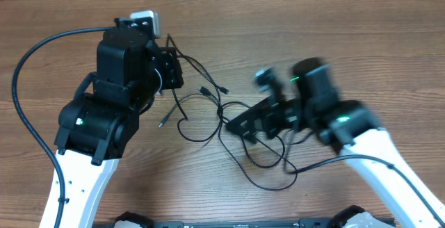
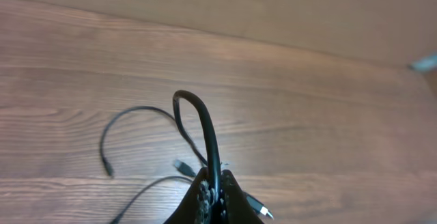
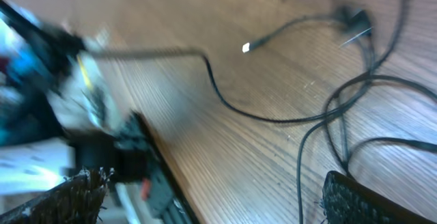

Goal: Untangle cables

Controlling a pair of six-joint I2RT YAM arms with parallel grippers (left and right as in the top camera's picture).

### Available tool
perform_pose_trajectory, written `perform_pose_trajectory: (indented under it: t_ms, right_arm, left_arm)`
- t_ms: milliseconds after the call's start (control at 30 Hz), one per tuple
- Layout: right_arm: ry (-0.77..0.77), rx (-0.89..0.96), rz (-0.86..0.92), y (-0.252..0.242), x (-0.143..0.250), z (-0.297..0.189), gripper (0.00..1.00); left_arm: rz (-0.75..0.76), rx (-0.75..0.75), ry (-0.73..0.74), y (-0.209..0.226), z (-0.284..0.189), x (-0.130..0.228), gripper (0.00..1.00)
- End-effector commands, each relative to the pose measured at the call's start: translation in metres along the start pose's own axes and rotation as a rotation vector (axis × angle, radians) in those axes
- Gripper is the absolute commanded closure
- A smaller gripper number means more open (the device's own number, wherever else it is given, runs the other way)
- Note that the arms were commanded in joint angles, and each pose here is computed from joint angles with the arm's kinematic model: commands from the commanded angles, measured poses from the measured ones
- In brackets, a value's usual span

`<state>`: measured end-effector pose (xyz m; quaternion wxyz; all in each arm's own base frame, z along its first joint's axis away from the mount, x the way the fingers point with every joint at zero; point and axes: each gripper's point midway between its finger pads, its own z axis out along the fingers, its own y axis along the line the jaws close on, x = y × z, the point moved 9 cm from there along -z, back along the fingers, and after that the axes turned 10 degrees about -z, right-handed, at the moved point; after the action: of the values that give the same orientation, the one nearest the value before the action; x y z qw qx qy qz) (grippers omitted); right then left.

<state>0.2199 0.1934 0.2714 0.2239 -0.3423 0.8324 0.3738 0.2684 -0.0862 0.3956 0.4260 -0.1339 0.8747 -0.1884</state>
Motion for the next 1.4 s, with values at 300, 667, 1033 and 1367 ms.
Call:
perform_pose_trajectory:
  t_ms: [300, 667, 1033, 1367]
  right_arm:
    - [0.144, 0.299, -0.214, 0.013, 0.018, 0.135, 0.0]
    - [0.133, 0.247, -0.22, -0.004, 0.024, 0.187, 0.96]
    - [-0.2, 0.342, -0.166, 0.006, -0.066, 0.038, 0.96]
    - [-0.636, 0.538, -0.154, 0.009, -0.087, -0.125, 0.96]
  left_arm:
    - [-0.084, -0.132, -0.114, 0.011, -0.002, -0.011, 0.96]
    - [-0.091, -0.145, -0.092, 0.013, -0.002, -0.008, 0.91]
    - [-0.067, -0.253, 0.064, 0.026, 0.017, 0.013, 0.16]
    - [-0.079, -0.222, 0.292, 0.023, 0.061, 0.036, 0.05]
